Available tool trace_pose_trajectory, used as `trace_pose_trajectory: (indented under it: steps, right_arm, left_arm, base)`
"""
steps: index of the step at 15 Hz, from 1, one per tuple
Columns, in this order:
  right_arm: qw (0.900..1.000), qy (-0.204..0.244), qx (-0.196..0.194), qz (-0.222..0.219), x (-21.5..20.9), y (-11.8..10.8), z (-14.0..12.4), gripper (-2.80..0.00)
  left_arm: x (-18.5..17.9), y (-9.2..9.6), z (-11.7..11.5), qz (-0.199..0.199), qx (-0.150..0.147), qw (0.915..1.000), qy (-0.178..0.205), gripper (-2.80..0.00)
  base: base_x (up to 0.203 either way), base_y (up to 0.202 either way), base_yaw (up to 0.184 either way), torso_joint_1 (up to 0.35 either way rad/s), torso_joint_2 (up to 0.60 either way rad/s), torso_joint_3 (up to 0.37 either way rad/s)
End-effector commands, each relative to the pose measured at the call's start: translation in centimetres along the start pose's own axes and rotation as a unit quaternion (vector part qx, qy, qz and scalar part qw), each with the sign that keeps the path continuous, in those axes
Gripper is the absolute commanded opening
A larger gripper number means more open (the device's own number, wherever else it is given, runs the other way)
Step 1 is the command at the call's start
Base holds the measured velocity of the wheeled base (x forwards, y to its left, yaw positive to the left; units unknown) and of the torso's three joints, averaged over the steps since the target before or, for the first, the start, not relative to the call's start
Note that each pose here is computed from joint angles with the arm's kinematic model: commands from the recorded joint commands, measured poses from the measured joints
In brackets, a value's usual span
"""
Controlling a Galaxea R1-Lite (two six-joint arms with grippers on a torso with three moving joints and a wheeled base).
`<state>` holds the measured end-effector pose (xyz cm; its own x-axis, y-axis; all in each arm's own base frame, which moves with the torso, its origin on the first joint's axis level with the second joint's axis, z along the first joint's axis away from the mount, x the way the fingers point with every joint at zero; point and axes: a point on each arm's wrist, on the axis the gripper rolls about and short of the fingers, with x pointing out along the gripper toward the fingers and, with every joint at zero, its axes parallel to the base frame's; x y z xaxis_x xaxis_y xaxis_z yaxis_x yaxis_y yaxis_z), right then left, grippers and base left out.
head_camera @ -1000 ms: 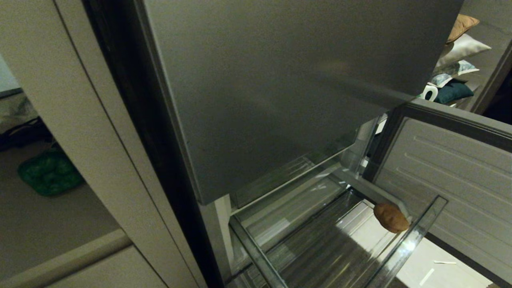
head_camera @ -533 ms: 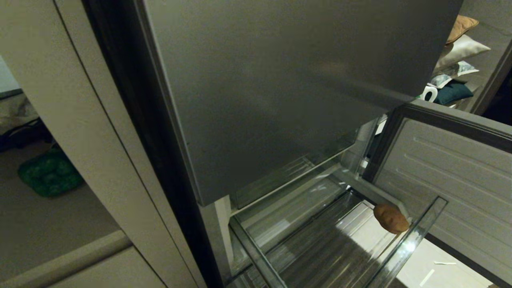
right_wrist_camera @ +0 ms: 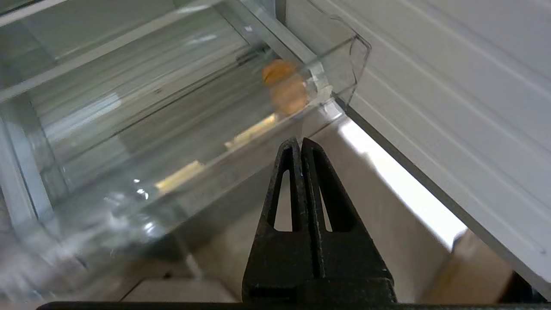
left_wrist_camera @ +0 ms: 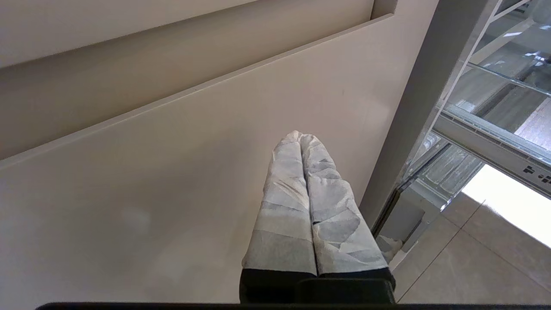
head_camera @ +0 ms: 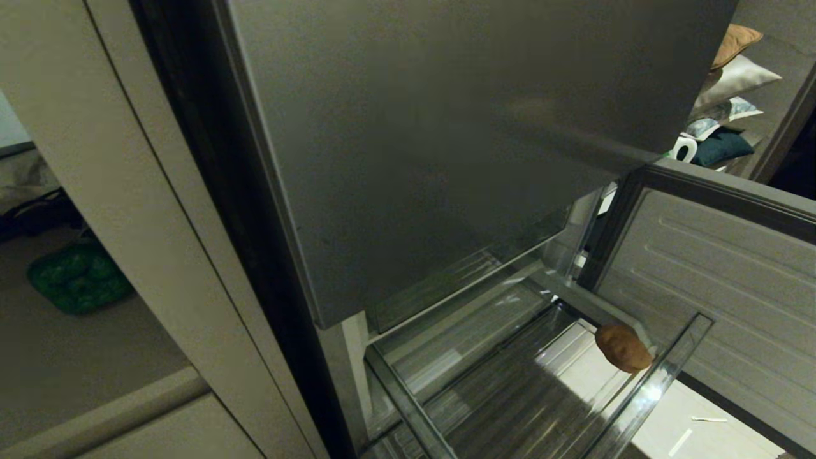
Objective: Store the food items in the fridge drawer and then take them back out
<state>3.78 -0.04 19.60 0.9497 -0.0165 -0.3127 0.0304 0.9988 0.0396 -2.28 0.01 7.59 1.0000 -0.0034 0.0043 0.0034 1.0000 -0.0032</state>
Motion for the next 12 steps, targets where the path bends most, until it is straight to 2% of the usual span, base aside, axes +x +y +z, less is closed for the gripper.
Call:
trace_pose_trajectory:
  steps: [1,3,5,12]
  right_arm:
    - [0.994,0.11,0.006,-0.008,7.2,0.2,3.9,-2.8]
    - [0.993,0.116,0.005,-0.014,10.5,0.4,6.7,-2.8]
    - [0.991,0.135,-0.006,-0.017,13.3,0.5,7.8,-2.8]
    - [0.966,0.258,-0.016,-0.02,20.0,0.4,4.3,-2.8]
  left_arm:
    - [0.0,0.0,0.0,0.0,0.0,1.0,0.001,-2.8]
    - [0.0,0.0,0.0,0.0,0.0,1.0,0.001,-2.8]
    - [0.0,0.0,0.0,0.0,0.0,1.0,0.001,-2.8]
    - [0.0,0.0,0.0,0.0,0.0,1.0,0.001,-2.8]
  base:
    - [0.0,0.0,0.0,0.0,0.0,0.0]
    - [0.0,0.0,0.0,0.0,0.0,0.0]
    - [0.0,0.0,0.0,0.0,0.0,0.0]
    - [0.0,0.0,0.0,0.0,0.0,0.0]
